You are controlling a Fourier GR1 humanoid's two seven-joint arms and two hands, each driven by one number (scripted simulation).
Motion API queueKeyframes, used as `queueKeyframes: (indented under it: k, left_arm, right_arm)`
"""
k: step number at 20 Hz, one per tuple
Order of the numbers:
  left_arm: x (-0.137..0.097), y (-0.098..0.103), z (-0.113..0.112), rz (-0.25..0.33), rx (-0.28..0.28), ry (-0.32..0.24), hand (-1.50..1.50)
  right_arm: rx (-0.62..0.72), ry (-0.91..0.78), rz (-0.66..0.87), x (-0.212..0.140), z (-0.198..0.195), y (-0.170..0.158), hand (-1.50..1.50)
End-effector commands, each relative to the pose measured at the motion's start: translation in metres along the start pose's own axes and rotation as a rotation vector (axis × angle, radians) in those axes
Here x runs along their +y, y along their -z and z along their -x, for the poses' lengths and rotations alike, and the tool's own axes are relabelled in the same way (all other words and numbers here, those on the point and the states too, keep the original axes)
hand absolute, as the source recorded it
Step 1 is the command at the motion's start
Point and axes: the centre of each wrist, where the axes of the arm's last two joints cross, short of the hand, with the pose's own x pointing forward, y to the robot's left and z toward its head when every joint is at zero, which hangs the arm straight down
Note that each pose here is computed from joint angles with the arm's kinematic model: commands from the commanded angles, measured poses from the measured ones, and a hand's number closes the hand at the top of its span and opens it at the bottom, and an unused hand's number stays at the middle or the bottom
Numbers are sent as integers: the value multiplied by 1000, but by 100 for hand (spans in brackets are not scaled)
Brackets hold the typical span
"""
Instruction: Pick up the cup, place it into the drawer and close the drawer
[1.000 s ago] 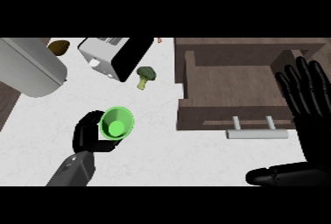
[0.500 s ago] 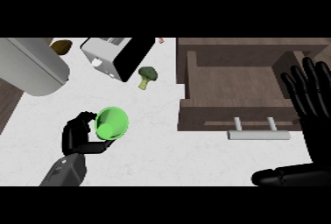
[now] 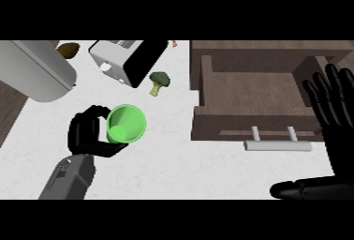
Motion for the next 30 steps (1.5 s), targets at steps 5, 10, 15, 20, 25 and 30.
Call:
queueKeyframes:
  k: [5,10,15,20,25,30]
  left_arm:
    - [-54,52,-68,119,-48,-61,150]
    - [-102,87,-85,114,-50,-96,150]
    - [-132,126,-121,139,-59,-57,150]
    - [-160,137,-125,161,-61,-13,150]
    - [-195,190,-151,170,-49,25,150]
    - [-220,186,-132,195,-21,55,150]
  right_arm:
    - [2,-10,0,-11,9,-1,-150]
    - [0,-6,-15,-8,-7,-15,-150]
    - [-12,-4,-7,8,-1,-7,-150]
    - [-17,-28,-18,-4,5,3,-150]
    - [3,-13,-29,9,8,3,-150]
    - [8,-22,-10,-2,4,12,-150]
